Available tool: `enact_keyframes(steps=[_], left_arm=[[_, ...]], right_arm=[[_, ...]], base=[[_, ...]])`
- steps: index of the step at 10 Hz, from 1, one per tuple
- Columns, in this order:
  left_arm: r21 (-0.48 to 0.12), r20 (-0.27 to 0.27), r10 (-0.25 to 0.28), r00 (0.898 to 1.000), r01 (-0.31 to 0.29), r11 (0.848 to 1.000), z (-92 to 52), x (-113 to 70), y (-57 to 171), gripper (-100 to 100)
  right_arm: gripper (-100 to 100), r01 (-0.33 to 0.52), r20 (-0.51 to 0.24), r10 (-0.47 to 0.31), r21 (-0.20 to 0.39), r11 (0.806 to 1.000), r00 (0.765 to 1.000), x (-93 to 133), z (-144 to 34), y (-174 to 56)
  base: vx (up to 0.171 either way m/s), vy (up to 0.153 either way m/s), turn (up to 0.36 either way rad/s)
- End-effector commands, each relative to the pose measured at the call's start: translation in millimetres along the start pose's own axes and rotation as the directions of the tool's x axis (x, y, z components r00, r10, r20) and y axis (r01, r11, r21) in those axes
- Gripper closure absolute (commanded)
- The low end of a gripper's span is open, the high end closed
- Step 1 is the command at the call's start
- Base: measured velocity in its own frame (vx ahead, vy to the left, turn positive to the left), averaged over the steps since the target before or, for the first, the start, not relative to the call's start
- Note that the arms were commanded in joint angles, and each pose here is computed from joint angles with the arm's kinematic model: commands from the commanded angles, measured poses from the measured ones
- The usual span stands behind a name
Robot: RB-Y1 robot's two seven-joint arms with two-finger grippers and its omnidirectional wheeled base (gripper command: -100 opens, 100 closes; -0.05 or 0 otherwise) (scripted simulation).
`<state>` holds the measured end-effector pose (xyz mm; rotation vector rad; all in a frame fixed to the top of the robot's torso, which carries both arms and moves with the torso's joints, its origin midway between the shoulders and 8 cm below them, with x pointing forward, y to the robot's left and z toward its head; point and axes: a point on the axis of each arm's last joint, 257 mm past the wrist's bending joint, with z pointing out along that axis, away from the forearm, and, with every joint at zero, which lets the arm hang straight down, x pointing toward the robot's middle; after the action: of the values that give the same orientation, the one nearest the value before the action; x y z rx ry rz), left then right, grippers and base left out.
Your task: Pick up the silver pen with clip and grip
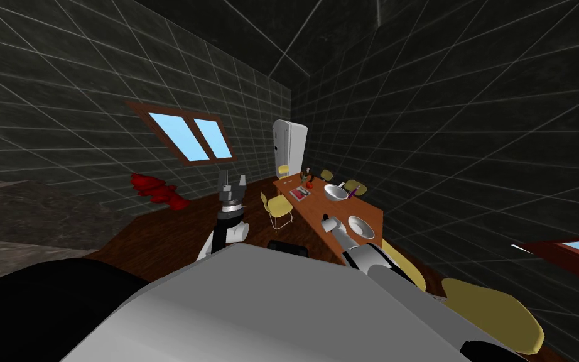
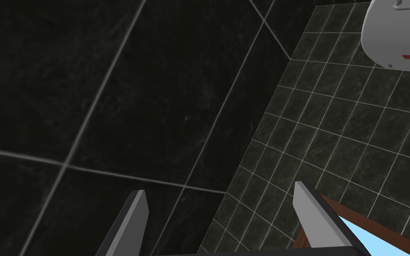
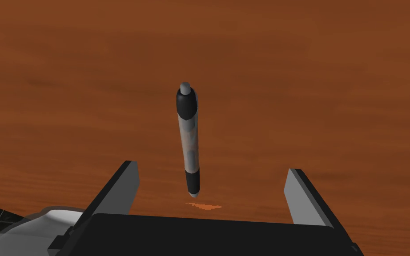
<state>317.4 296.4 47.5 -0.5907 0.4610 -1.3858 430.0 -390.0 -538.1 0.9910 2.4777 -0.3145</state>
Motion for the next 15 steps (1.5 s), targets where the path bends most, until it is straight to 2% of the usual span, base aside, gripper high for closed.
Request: enact_keyframes(steps=[1, 5, 6, 7, 9, 11, 15], left_arm=[[0.000, 0.000, 0.000, 1.000, 0.000, 1.000, 0.0, 0.0, 0, 0], [0.000, 0.000, 0.000, 1.000, 0.000, 1.000, 0.0, 0.0, 0, 0], [0.000, 0.000, 0.000, 1.000, 0.000, 1.000, 0.0, 0.0, 0, 0], [0.000, 0.000, 0.000, 1.000, 0.000, 1.000, 0.0, 0.0, 0, 0], [0.000, 0.000, 0.000, 1.000, 0.000, 1.000, -0.1, 0.0, 0, 0], [0.000, 0.000, 0.000, 1.000, 0.000, 1.000, 0.0, 0.0, 0, 0], [0.000, 0.000, 0.000, 1.000, 0.000, 1.000, 0.0, 0.0, 0, 0]], right_arm=[[100, 0.000, 0.000, 0.000, 0.000, 1.000, 1.000, 0, 0.0, 0], [100, -0.001, 0.000, 0.001, 0.002, 1.000, 1.000, 0, 0.3, -1], [0, -0.001, 0.000, 0.001, 0.002, 1.000, 1.000, 0, 0.3, -1], [100, 0.044, 0.000, -0.044, -0.024, 0.999, 0.999, 1, -4.3, 13], [100, 0.093, 0.004, -0.093, -0.055, 0.994, 0.996, 0, -9.7, 31], [100, 0.126, 0.007, -0.126, -0.071, 0.989, 0.992, 0, -12.5, 39], [100, 0.236, 0.027, -0.234, -0.131, 0.963, 0.972, 0, -25.0, 74]], base=[[0.000, 0.000, 0.000], [-0.001, -0.001, -0.005], [0.000, 0.000, 0.000], [0.035, 0.043, -0.353], [0.073, 0.103, -0.403], [0.044, 0.062, -0.147], [0.045, 0.077, -0.323]])
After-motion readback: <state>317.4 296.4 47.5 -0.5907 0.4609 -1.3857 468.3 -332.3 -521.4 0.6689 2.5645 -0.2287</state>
